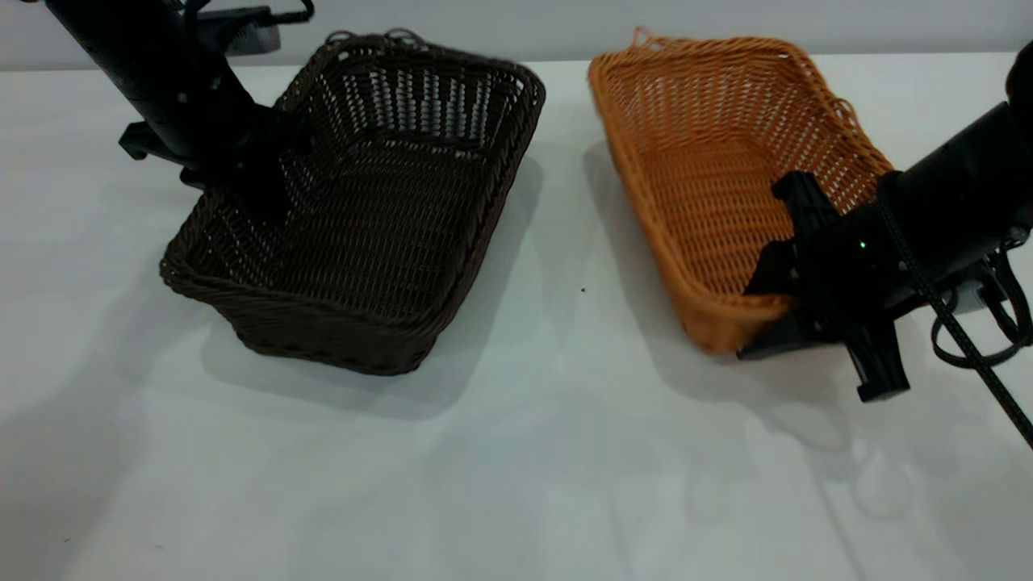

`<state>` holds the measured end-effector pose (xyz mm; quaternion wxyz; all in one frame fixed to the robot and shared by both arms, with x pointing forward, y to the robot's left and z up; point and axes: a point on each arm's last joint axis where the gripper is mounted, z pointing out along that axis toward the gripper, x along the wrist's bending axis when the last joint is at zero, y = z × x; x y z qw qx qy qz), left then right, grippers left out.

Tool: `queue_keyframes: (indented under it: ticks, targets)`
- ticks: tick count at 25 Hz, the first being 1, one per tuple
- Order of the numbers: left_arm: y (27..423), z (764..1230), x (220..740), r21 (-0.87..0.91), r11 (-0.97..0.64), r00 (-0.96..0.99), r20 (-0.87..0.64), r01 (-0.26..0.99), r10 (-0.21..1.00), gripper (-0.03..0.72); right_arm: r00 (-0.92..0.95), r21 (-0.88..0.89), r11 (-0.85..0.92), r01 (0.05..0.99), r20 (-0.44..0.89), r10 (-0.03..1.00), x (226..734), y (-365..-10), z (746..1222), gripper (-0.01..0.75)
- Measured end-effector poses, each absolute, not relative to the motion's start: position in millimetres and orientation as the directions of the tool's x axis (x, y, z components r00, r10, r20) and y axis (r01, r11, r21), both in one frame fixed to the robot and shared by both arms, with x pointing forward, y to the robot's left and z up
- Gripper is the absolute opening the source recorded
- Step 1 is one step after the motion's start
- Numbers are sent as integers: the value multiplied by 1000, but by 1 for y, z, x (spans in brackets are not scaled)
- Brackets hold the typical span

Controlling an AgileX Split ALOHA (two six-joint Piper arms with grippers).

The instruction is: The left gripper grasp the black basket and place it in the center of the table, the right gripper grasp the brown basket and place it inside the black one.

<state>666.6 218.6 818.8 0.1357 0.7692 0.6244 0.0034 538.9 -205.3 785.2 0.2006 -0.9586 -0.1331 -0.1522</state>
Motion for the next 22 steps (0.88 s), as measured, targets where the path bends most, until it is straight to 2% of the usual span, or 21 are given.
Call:
queue_keyframes:
  ticks: [6,9,12,15,19,22]
  targets:
    - [223,826,667,223,-303,329,-92,927,940,76,876,-316,-879,356,441,196,568,-210,801,92]
    - [225,831,668,234,-428,447,-31,873,894,76,812,-282,-845,454,522,262,585,-219,820,79]
    - [221,832,668,236,-563,578,8,792,816,76,707,-249,-759,602,608,361,605,-231,842,77]
    - [202,833,667,260,-718,728,74,646,681,76,622,-202,-681,704,638,455,620,-246,857,76]
    - [158,833,662,277,-894,889,198,353,413,76,509,-152,-556,817,642,573,635,-263,878,74]
    - [126,829,653,254,-956,942,257,150,216,76,432,-135,-464,875,649,626,643,-269,895,73]
